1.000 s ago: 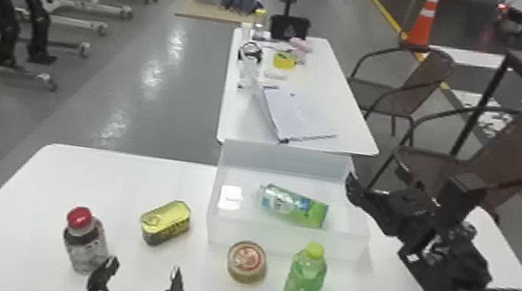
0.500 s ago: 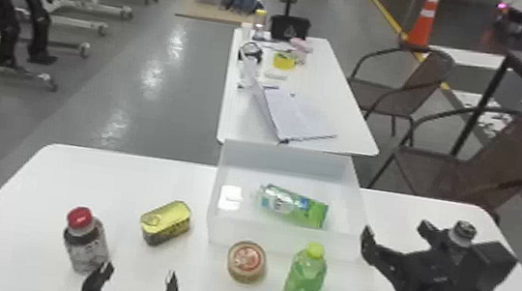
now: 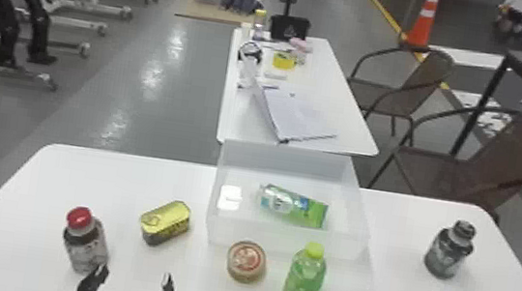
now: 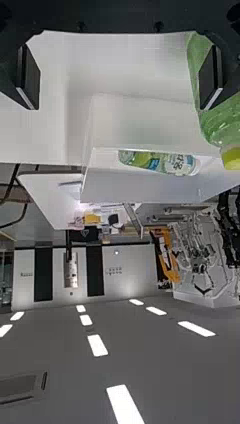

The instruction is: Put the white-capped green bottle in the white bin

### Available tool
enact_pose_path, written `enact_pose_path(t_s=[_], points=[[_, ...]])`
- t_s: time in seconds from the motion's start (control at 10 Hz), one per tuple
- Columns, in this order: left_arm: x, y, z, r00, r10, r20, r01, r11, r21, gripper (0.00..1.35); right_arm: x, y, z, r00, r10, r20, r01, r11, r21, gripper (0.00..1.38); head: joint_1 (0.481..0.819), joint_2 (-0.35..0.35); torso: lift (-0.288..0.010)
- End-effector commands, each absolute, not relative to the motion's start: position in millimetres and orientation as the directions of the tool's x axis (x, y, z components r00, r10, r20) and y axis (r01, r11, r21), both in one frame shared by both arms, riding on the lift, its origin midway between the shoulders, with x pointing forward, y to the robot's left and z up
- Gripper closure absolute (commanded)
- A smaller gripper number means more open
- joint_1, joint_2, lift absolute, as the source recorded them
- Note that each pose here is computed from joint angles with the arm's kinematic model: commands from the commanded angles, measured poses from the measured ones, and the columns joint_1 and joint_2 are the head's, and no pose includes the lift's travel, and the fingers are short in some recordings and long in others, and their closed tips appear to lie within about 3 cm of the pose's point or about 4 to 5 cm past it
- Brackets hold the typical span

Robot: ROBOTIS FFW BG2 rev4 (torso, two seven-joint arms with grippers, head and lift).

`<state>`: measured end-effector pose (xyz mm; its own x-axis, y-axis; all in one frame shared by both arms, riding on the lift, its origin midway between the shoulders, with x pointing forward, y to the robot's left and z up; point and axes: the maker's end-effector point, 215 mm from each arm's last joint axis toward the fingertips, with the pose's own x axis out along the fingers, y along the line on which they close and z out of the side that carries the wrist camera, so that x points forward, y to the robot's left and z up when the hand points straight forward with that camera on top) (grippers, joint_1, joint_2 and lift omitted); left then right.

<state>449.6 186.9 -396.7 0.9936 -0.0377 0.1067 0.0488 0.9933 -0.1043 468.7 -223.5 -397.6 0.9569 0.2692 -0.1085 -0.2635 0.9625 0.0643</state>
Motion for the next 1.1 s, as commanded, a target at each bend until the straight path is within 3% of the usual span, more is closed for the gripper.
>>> enact_pose_path(t_s=[0.0, 0.2, 1.0], points=[[448.1, 190.2, -395.7, 0.994, -0.032, 0.108, 0.043, 0.994, -0.099, 0.18, 444.6, -227.9, -403.3, 0.957, 0.254, -0.138, -0.246, 0.967, 0.071, 0.10, 0.549, 0.000, -0.100], [445.1, 194.0, -397.0, 0.995, -0.018, 0.101, 0.028, 0.995, -0.093, 0.18, 424.3, -238.9, -412.3, 0.969, 0.180, -0.168, -0.168, 0.982, 0.081, 0.10, 0.549, 0.000, -0.100], [444.6, 195.6, -399.0, 0.995, -0.018, 0.094, 0.026, 0.996, -0.086, 0.18, 426.1, -236.1, -417.0, 0.968, 0.181, -0.173, -0.170, 0.982, 0.079, 0.10, 0.549, 0.000, -0.100]])
